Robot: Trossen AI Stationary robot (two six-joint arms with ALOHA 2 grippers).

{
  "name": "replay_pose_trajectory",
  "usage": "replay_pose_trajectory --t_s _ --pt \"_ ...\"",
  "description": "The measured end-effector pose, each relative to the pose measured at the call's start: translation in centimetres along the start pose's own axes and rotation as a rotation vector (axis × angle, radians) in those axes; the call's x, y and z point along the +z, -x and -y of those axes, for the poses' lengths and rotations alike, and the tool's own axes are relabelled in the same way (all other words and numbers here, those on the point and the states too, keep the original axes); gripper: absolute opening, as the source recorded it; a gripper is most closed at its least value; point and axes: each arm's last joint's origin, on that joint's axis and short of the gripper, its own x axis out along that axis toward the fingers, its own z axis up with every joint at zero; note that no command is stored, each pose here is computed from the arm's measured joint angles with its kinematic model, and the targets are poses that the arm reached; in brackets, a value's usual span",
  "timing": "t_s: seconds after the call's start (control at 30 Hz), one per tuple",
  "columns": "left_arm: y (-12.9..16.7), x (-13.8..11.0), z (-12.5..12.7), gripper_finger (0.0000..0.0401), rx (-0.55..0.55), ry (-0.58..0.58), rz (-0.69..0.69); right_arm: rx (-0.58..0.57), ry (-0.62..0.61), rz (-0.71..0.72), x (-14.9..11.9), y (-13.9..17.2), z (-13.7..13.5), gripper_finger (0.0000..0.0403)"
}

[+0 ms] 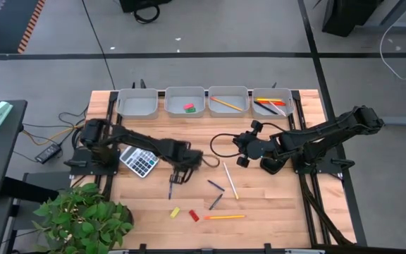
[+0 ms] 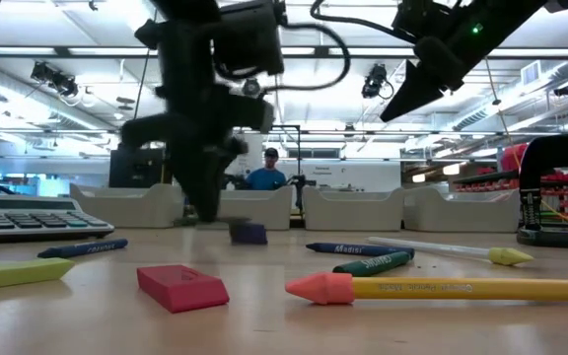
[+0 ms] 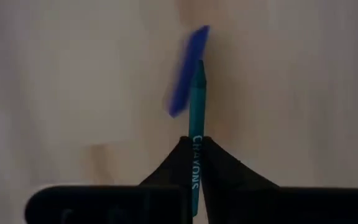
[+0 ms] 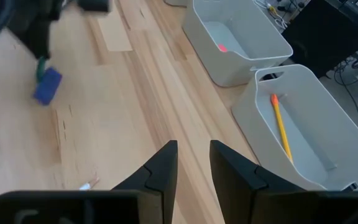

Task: Sort crayons/erasers/pens/pencils in bins
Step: Put the top green crayon into the gray bin

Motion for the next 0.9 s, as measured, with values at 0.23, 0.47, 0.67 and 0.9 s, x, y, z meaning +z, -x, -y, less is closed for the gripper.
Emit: replay_pose_trajectory --t_s 0.23,0.47,0.67,0.9 --pt "0.9 -1.0 -1.8 0.001 -0.003 0.039 -0.053 -0.007 0.006 -0.03 -0.3 0.0 0.1 0.0103" --pt "1.3 -1.6 -2.8 0.0015 -0.032 0.035 -0.077 -0.012 0.004 -0.054 -0.6 0.0 0.1 0.0103" --pt "1.3 -1.7 -1.8 0.0042 -0.129 0.012 -0.074 -0.003 -0.008 -0.082 -0.9 0.1 0.1 0.0103" --pt "1.5 -1.4 0.6 0.0035 -0.164 -0.036 -0.076 -0.002 -0.012 -0.103 -1.2 0.2 0.0 0.0103"
